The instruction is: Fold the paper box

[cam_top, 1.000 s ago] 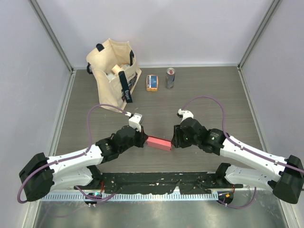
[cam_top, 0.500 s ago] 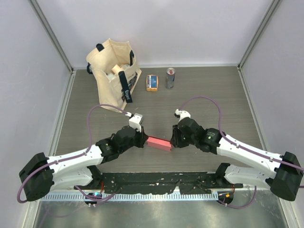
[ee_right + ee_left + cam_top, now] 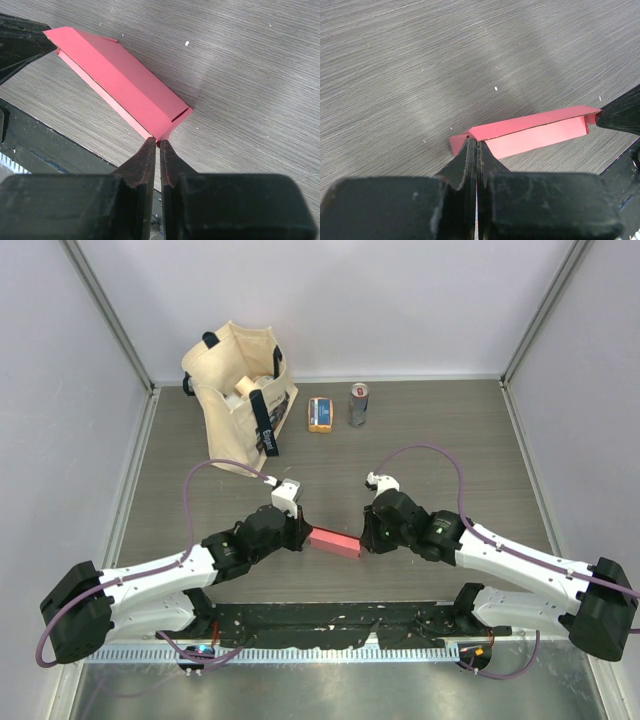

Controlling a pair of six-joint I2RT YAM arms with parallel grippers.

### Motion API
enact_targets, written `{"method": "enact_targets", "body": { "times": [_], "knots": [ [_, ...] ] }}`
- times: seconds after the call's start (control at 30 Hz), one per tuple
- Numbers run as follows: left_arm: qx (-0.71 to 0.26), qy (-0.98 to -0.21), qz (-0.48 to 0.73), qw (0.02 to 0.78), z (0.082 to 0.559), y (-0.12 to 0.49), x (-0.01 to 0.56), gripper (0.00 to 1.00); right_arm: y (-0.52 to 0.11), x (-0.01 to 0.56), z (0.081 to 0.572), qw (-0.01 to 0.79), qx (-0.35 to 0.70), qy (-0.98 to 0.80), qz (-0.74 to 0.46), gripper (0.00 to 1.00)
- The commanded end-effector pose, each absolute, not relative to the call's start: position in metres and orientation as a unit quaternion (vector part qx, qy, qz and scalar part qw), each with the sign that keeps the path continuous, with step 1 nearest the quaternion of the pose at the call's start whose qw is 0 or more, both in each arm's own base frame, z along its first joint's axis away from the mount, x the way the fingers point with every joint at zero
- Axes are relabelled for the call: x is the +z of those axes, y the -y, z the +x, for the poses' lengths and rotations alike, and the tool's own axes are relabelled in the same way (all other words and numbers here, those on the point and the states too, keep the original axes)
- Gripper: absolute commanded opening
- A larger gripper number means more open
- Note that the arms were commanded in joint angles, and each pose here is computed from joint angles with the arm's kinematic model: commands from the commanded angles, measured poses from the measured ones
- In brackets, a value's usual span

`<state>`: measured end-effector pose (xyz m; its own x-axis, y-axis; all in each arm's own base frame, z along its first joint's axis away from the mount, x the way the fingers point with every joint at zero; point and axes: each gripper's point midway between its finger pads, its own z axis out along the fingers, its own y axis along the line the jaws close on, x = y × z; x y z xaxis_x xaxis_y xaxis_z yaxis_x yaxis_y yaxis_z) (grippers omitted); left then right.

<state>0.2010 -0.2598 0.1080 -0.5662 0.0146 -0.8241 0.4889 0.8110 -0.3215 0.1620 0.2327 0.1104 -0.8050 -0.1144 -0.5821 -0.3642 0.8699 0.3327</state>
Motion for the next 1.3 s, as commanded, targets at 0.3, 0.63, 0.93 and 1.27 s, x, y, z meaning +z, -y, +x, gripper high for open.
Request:
{"method": "enact_targets", "body": {
  "times": [0.3,0.63,0.93,1.27],
  "knots": [
    [-0.265,-0.842,0.157,0.442,0.199,0.263,0.111,0.00,-0.257,0.135,0.166,0.292,0.296,-0.909,-0.044,0.02],
    [-0.267,-0.842,0.159,0.441,0.196,0.264,0.110,0.00,-0.260,0.132,0.171,0.279,0.344,-0.896,0.029,0.02],
    [-0.269,-0.841,0.160,0.441,0.194,0.264,0.109,0.00,-0.250,0.139,0.179,0.288,0.365,-0.883,0.072,0.01],
    [-0.266,-0.843,0.161,0.439,0.193,0.264,0.106,0.00,-0.258,0.142,0.176,0.260,0.414,-0.866,0.100,0.02]
  ]
}}
